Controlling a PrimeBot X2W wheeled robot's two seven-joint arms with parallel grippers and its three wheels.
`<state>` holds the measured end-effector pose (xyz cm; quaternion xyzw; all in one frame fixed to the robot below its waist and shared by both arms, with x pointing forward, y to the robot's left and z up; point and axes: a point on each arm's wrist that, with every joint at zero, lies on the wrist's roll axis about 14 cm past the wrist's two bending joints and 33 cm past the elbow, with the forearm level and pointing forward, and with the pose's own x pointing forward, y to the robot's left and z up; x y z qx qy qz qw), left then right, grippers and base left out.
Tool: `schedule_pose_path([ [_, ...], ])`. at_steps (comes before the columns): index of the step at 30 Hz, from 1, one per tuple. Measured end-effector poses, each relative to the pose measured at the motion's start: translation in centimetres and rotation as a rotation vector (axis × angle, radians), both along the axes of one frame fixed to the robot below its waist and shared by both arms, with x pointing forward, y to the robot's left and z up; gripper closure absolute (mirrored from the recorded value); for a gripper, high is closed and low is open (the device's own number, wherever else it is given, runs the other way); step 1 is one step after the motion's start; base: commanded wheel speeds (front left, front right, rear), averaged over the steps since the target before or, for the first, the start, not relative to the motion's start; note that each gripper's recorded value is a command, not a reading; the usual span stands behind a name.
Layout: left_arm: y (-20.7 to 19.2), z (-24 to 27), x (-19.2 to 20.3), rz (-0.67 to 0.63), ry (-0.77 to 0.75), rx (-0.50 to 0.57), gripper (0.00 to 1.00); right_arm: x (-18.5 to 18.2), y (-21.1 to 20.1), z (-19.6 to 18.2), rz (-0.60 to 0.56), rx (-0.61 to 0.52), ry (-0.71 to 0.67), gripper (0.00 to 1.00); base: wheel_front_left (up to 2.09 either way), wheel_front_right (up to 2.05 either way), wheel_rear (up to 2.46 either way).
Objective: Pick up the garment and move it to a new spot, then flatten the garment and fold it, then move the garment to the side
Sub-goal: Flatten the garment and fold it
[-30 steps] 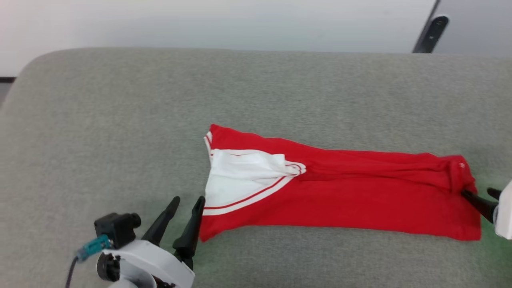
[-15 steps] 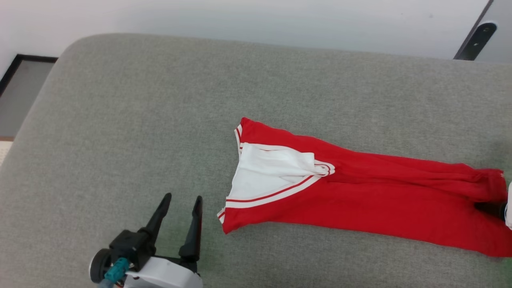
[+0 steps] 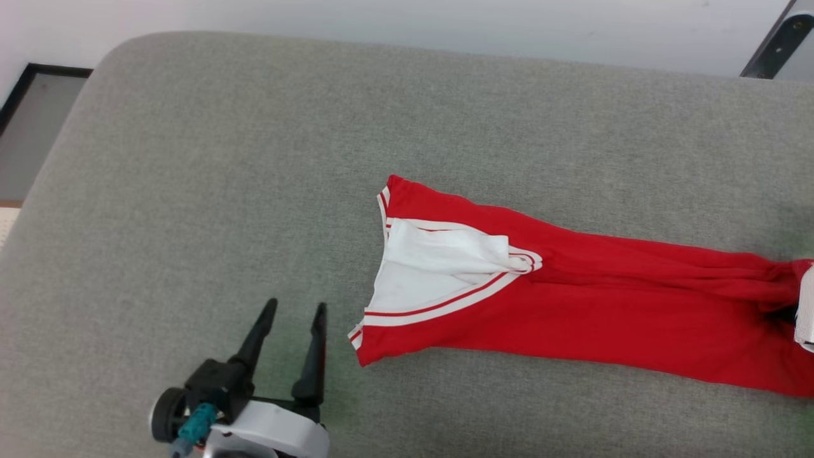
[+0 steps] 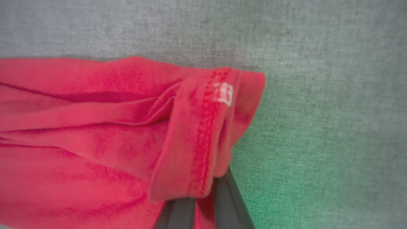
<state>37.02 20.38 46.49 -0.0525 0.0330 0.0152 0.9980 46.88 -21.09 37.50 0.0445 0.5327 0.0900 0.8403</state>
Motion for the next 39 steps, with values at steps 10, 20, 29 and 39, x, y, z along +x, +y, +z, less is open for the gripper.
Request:
schedule_pose_path([
  [10, -0.5, 0.1, 0.9, -0.018, -0.019, -0.011, 0.00, 0.4, -3.9, 2.0, -0.142, 0.026, -0.129, 1.00, 0.00, 0.00, 0.00],
  [20, -0.5, -0.8, 0.8, -0.022, 0.003, -0.022, 0.00, -2.3, -14.7, 3.9, -0.328, -0.138, -0.198, 1.00, 0.00, 0.00, 0.00],
  [29, -1.5, -0.8, 0.2, -0.047, 0.004, -0.036, 0.00, -1.0, -6.1, 7.1, -0.123, 0.000, -0.336, 1.00, 0.00, 0.00, 0.00],
  [39, -1.1, -0.5, -1.0, -0.025, -0.006, -0.048, 0.00, -2.7, 11.9, 10.6, 0.308, 0.241, -0.404, 1.00, 0.00, 0.00, 0.00],
])
